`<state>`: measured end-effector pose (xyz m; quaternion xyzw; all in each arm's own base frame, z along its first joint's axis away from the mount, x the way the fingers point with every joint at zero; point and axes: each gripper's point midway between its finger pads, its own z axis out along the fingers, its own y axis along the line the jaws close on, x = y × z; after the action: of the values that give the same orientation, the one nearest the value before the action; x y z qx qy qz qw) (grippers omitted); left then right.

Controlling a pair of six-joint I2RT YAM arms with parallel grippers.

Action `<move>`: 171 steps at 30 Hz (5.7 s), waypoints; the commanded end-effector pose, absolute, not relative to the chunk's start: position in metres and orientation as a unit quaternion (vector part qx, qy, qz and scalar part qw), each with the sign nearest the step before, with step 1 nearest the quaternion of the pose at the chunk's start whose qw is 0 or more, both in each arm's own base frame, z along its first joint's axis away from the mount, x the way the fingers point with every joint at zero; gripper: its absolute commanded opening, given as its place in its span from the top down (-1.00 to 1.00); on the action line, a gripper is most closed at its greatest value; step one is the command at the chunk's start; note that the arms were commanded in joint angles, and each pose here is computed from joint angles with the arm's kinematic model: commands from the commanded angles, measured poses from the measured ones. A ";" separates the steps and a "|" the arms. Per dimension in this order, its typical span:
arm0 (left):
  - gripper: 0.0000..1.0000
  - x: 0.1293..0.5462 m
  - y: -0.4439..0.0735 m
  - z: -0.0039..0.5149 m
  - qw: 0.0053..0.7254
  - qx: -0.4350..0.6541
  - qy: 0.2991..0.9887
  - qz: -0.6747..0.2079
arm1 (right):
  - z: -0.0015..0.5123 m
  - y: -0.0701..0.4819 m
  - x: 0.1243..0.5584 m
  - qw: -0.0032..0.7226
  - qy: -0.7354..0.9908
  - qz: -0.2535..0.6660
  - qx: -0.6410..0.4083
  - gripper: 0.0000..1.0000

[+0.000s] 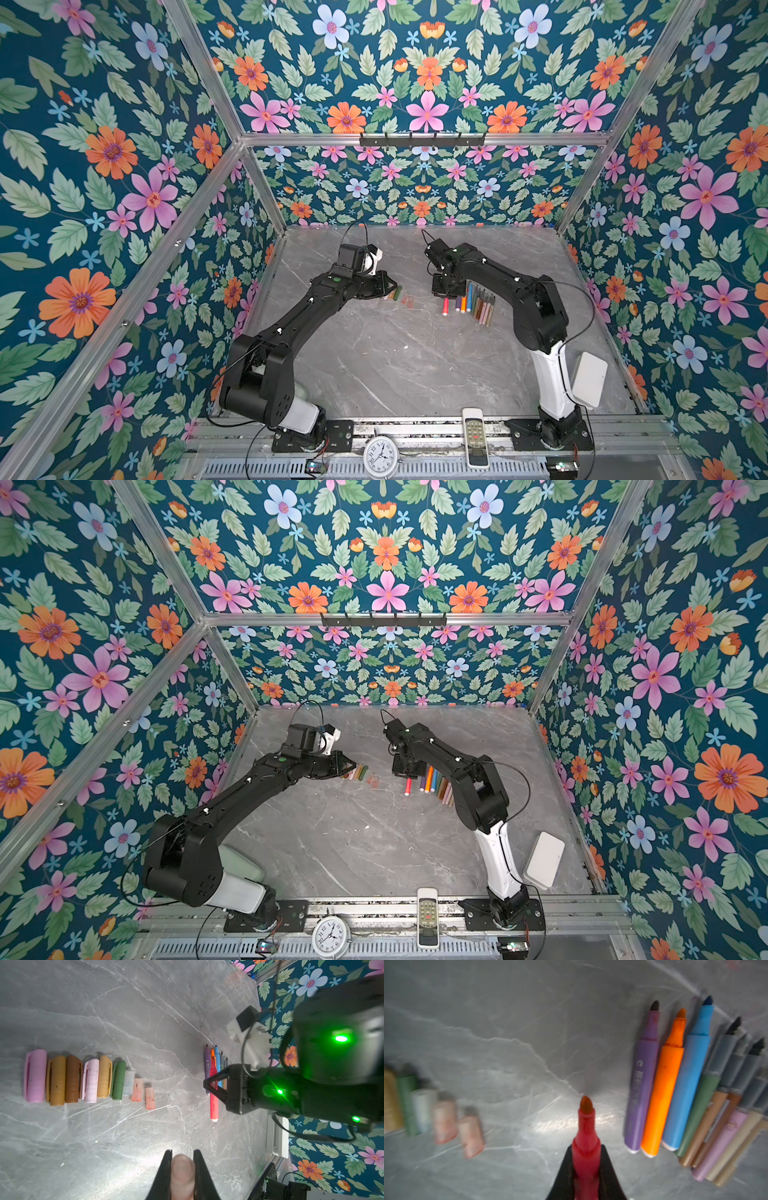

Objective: Open the pen caps
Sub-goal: 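Lower the pink marker beside the purple marker and open the right gripper, then carry the pink cap to the end of the cap row with left while right withdraws, then open the left gripper to release the pink cap beside the other caps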

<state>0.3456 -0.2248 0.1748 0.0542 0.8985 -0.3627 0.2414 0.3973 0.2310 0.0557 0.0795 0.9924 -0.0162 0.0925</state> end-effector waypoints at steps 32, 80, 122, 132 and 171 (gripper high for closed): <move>1.00 0.333 -0.222 0.167 0.233 0.061 0.898 -0.368 | 0.037 0.201 0.432 0.081 0.984 -0.137 0.077 0.42; 1.00 0.370 -0.299 0.024 0.142 0.118 0.981 -0.054 | 0.071 0.174 0.257 0.195 0.956 0.210 0.065 0.45; 0.52 0.383 -0.297 0.040 0.167 0.133 0.977 -0.032 | 0.067 0.174 0.257 0.188 0.958 0.205 0.069 0.44; 0.86 0.380 -0.321 0.065 0.188 0.146 0.967 -0.086 | 0.067 0.175 0.258 0.188 0.958 0.206 0.069 0.45; 0.57 0.378 -0.310 0.032 0.161 0.142 0.976 -0.038 | 0.066 0.175 0.257 0.186 0.958 0.206 0.069 0.44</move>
<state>0.3771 -0.3138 0.0296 0.1431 0.9756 -0.0465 0.1601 0.2550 0.1735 0.0642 0.0700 0.9596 0.2036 0.1811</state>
